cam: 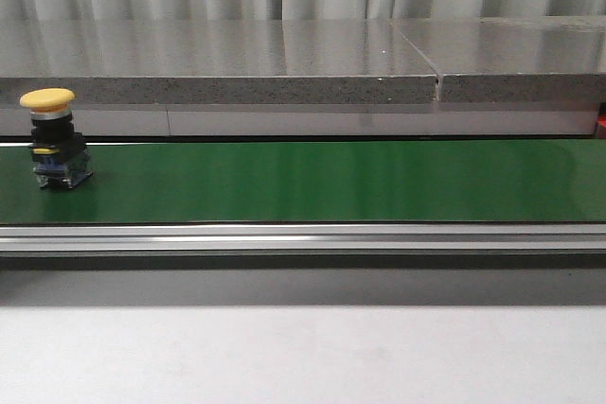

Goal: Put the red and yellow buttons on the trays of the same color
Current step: 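Place the red button on the belt and open the left gripper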

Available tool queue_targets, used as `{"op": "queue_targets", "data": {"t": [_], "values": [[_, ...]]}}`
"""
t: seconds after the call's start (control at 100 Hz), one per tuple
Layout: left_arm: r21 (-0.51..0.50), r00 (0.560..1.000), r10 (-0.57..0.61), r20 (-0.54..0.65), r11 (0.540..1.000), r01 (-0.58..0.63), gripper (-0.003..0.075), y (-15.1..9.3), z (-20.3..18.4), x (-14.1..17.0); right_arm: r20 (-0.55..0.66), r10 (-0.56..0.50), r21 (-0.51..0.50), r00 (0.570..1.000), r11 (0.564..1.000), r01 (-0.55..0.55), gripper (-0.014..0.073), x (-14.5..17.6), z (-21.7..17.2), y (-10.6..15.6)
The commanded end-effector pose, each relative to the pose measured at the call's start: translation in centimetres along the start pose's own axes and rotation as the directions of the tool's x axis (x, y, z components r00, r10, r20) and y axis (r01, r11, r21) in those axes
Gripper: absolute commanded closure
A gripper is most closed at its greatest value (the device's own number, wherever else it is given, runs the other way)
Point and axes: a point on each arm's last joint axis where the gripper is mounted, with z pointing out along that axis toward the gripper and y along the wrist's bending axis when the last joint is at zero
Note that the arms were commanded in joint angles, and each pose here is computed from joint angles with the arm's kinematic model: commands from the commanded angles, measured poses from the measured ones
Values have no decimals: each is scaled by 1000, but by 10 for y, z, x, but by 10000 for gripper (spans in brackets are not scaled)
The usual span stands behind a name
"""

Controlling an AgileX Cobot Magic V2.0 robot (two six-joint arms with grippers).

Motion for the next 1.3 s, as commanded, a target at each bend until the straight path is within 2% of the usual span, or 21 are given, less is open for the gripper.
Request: {"op": "queue_targets", "data": {"t": [0.0, 0.12, 0.24, 0.39, 0.67, 0.91, 1.03, 1.1, 1.22, 1.29], "values": [[7, 993, 54, 102, 998, -55, 535, -5, -39, 4, 86, -10, 4, 996, 1000, 10, 662, -12, -3, 0], [23, 988, 61, 141, 998, -65, 535, -7, -52, 17, 86, -10, 4, 996, 1000, 10, 662, -12, -3, 0], [88, 981, 69, 182, 992, -87, 535, -13, -61, 34, 86, -10, 4, 996, 1000, 10, 662, -12, -3, 0], [100, 971, 98, 220, 987, -122, 535, -24, -67, 49, 86, -10, 4, 996, 1000, 10, 662, -12, -3, 0], [126, 960, 192, 202, 967, -220, 535, -57, -62, 57, 86, -10, 4, 996, 1000, 10, 662, -12, -3, 0], [132, 970, 202, 132, 967, -219, 524, -59, -43, 54, 86, -10, 4, 996, 1000, 10, 662, -12, -3, 0], [141, 974, 197, 110, 967, -211, 469, -60, -36, 53, 86, -10, 4, 996, 1000, 10, 662, -12, -3, 0], [141, 975, 197, 101, 968, -210, 412, -60, -33, 52, 86, -10, 4, 996, 1000, 10, 662, -12, -3, 0], [142, 974, 194, 115, 968, -209, 223, -60, -34, 51, 86, -10, 4, 996, 1000, 10, 662, -12, -3, 0], [149, 972, 188, 140, 967, -208, 162, -61, -36, 50, 86, -10, 4, 996, 1000, 10, 662, -12, -3, 0]]}}
